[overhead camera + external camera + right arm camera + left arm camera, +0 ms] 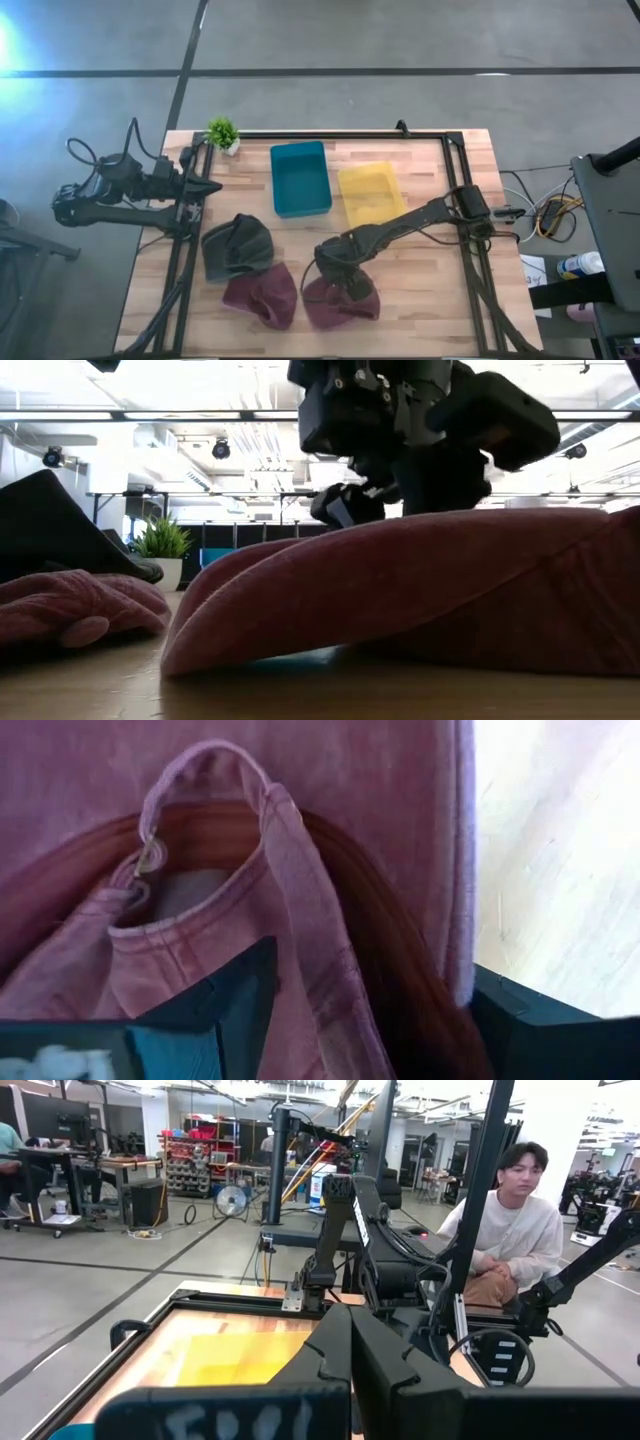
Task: Pick & Place hat
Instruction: Put the top red cap into the yellow bin
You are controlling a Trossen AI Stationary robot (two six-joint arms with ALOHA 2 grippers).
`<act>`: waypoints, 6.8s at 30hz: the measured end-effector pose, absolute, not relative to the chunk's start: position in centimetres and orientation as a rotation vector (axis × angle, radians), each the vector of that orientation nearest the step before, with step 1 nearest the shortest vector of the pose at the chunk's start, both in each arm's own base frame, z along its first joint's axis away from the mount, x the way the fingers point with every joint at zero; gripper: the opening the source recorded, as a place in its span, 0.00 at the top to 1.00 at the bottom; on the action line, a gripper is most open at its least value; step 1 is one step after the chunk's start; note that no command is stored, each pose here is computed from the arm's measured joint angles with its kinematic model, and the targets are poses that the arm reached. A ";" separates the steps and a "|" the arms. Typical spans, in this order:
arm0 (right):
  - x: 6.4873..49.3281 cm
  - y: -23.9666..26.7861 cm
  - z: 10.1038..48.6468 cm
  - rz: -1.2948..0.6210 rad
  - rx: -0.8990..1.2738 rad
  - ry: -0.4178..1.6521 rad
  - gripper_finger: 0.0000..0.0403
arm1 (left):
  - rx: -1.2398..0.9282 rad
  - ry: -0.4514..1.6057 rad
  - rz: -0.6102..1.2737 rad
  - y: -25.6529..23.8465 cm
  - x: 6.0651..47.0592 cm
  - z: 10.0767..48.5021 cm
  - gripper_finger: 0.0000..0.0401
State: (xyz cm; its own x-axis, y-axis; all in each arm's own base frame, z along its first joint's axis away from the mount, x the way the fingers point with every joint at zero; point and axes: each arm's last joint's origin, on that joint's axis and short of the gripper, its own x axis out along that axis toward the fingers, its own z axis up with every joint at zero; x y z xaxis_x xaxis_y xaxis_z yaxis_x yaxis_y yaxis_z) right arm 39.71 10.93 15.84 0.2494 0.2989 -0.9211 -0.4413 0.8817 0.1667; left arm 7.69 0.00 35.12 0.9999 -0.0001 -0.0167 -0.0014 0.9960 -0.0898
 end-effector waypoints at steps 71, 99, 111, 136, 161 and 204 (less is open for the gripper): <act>33.4 25.3 24.8 -0.475 -0.532 0.672 0.95 | -0.090 0.017 0.001 0.0 7.7 35.1 1.00; 36.2 20.1 19.6 -0.599 0.987 1.010 0.93 | -0.090 0.017 0.001 0.0 7.7 35.1 1.00; 36.1 18.6 19.9 -0.595 0.821 1.135 0.51 | -0.090 0.018 0.001 0.0 7.7 35.1 1.00; 30.6 26.9 16.5 -0.696 1.003 1.004 0.24 | -0.090 0.018 0.001 0.0 7.7 35.1 1.00; 33.0 23.2 11.3 -0.655 0.997 0.743 0.93 | -0.090 0.022 0.001 0.0 7.8 35.1 1.00; 32.0 28.6 23.2 -0.317 0.116 1.361 0.78 | -0.090 0.022 0.001 0.0 7.8 35.1 1.00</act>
State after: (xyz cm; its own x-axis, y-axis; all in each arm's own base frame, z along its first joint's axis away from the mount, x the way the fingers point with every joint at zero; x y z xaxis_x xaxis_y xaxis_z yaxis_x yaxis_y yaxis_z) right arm 31.98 28.59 23.24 0.1738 -0.1555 -0.9724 0.2897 0.9518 -0.1005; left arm 7.80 0.00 35.09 0.9998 -0.0002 -0.0216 -0.0018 0.9960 -0.0899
